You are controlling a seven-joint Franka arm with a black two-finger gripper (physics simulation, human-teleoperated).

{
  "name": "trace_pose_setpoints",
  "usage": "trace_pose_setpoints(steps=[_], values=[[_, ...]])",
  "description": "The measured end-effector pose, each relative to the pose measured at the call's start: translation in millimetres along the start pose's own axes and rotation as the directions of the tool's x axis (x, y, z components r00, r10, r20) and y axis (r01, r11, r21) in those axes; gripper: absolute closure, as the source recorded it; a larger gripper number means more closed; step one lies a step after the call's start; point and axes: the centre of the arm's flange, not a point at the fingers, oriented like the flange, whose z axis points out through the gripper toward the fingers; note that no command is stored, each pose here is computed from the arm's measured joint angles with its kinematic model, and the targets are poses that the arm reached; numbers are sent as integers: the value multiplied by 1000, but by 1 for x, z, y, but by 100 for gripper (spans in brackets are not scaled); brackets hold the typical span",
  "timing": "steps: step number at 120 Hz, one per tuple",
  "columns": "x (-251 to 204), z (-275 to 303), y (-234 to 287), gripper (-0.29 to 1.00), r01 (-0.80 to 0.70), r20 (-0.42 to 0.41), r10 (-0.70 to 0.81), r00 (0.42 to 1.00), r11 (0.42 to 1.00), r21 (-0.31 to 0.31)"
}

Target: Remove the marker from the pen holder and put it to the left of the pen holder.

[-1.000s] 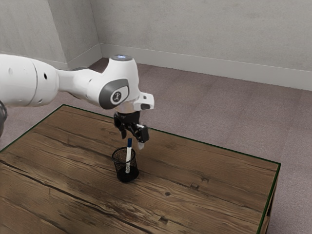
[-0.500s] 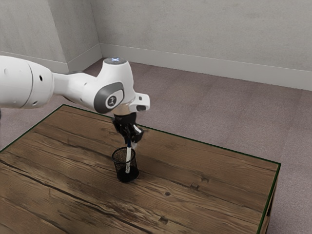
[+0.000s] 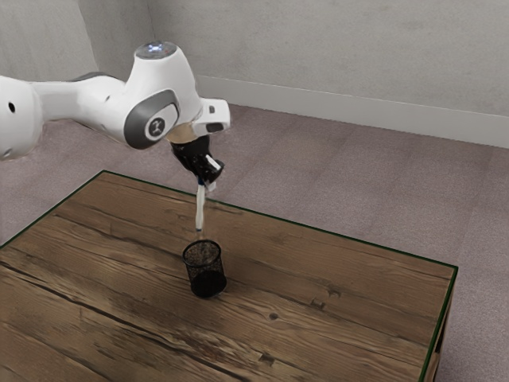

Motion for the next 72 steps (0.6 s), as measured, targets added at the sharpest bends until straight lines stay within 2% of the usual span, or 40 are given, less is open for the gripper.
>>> trace_pose_setpoints(steps=[10,20,40,55,72], values=[[-1,-40,-12,76,25,-54,-24,998,1000,18],[-10,-52,-29,76,53,-22,-52,998,998,44],[-40,-18,-71,77,114,186,-128,974,990,81],[-69,43,-111,77,167,379,-189,906,982,92],[-98,96,-119,77,169,525,-182,832,983,72]])
